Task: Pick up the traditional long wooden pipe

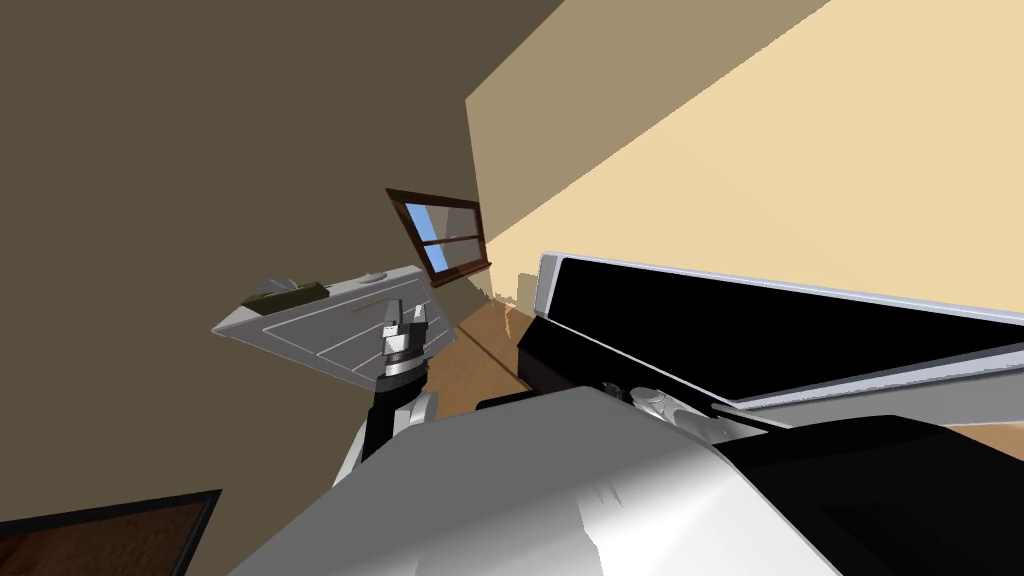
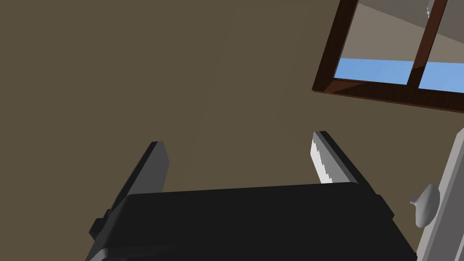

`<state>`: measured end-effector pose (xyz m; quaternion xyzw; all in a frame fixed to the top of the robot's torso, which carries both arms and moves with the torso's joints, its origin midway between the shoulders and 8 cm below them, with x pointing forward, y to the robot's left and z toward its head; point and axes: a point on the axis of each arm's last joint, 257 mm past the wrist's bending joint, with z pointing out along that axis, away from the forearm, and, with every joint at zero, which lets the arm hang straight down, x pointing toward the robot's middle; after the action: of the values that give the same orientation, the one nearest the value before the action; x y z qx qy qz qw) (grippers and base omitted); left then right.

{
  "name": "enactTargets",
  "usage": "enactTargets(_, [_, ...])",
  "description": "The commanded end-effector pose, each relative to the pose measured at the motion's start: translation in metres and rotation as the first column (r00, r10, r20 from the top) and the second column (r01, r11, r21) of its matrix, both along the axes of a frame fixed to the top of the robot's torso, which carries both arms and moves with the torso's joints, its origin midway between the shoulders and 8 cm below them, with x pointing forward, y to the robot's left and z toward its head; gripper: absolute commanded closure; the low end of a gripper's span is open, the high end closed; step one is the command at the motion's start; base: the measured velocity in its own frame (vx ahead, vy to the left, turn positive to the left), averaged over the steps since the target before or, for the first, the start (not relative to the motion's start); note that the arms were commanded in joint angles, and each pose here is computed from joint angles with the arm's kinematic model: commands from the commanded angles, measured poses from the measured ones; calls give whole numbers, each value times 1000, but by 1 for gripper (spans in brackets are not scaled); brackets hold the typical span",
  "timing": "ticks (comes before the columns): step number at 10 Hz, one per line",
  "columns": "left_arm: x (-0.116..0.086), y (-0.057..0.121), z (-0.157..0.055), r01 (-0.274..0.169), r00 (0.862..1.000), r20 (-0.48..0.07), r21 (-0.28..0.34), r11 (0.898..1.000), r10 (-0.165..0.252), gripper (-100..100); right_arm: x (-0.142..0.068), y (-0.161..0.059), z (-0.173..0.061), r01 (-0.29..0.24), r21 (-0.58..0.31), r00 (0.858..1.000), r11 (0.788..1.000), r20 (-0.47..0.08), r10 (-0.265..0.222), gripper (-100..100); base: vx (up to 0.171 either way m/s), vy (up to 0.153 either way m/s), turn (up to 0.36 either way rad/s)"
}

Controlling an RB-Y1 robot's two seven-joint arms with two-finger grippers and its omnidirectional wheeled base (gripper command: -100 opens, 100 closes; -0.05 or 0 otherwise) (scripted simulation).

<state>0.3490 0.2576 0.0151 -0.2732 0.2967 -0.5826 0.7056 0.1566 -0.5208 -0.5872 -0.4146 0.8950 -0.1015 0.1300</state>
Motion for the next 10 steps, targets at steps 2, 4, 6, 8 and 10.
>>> enactTargets(2, [0, 0, 0, 0, 1000, 0, 0, 1000, 0, 0, -13, 7, -5, 8, -12, 1000, 1000, -13, -8, -100, -15, -17, 52])
enactTargets(4, [0, 0, 0, 0, 1000, 0, 0, 1000, 0, 0, -12, 4, -4, 61, -9, 998, 998, -5, -61, -100, -16, -18, 55])
enactTargets(6, [0, 0, 0, 0, 1000, 0, 0, 1000, 0, 0, -12, 4, -4, 61, -9, 998, 998, -5, -61, -100, -1, -1, 4])
enactTargets(8, [0, 0, 0, 0, 1000, 0, 0, 1000, 0, 0, -12, 4, -4, 61, -9, 998, 998, -5, -61, -100, 0, 0, 0])
enactTargets(10, [0, 0, 0, 0, 1000, 0, 0, 1000, 0, 0, -12, 4, -4, 61, -9, 998, 998, -5, -61, -100, 0, 0, 0])
